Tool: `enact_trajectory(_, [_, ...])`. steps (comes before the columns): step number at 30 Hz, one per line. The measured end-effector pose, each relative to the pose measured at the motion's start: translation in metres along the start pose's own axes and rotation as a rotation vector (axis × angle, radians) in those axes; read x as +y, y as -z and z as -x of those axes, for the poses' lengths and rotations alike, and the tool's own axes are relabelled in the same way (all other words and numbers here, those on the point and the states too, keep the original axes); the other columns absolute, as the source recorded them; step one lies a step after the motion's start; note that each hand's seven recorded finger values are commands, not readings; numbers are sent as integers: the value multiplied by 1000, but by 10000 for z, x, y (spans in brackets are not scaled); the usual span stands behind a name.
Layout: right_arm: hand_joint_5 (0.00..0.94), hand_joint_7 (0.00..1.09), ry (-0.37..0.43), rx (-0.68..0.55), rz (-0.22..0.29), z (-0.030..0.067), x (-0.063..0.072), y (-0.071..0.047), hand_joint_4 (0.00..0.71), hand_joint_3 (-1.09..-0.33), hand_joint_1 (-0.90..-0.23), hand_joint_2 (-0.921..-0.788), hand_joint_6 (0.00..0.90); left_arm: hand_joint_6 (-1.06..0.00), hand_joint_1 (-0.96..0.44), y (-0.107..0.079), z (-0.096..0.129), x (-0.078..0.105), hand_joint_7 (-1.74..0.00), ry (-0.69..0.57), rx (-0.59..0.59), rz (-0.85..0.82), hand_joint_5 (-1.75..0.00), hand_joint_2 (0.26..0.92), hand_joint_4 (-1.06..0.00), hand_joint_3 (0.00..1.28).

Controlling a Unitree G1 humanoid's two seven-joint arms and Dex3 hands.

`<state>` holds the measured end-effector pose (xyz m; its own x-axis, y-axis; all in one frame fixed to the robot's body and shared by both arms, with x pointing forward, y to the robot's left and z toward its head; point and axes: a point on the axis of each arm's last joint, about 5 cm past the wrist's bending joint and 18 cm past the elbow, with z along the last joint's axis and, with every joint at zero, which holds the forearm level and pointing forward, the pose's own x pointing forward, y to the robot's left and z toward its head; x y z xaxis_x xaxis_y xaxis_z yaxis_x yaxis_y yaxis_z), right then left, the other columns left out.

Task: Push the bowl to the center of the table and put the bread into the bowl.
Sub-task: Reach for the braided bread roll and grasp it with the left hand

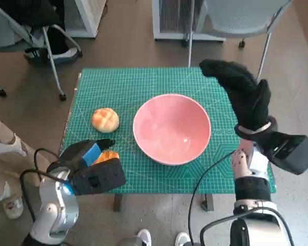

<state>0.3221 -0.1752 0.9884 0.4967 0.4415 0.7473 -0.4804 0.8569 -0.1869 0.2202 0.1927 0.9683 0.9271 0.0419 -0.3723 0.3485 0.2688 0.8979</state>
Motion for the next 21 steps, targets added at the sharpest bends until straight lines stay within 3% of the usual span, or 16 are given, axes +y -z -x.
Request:
enact_trajectory(4, [1,505,-3,0,0,1,-1,0,129,-756,-607,-921,-1,-696,7,-4,2,1,-1059,-3,1,-16,-1379,613,-693,600])
enact_trajectory(7, [1,505,-6,-1,0,1,-1,0,129,-756,-608,-921,-1,-688,4,-9,5,4,-1086,-5,1,-25,-1395,596,-687,636])
enact_trajectory(15, [1,505,-4,-1,0,2,-2,-1,130,-754,-608,-921,-1,-683,2,-12,9,8,-1093,-10,2,-35,-1411,591,-681,651])
enact_trajectory(21, [0,509,-4,-1,-1,3,-3,0,129,-745,-612,-921,-1,-676,2,-15,12,11,-1073,-12,-3,-36,-1408,622,-679,602])
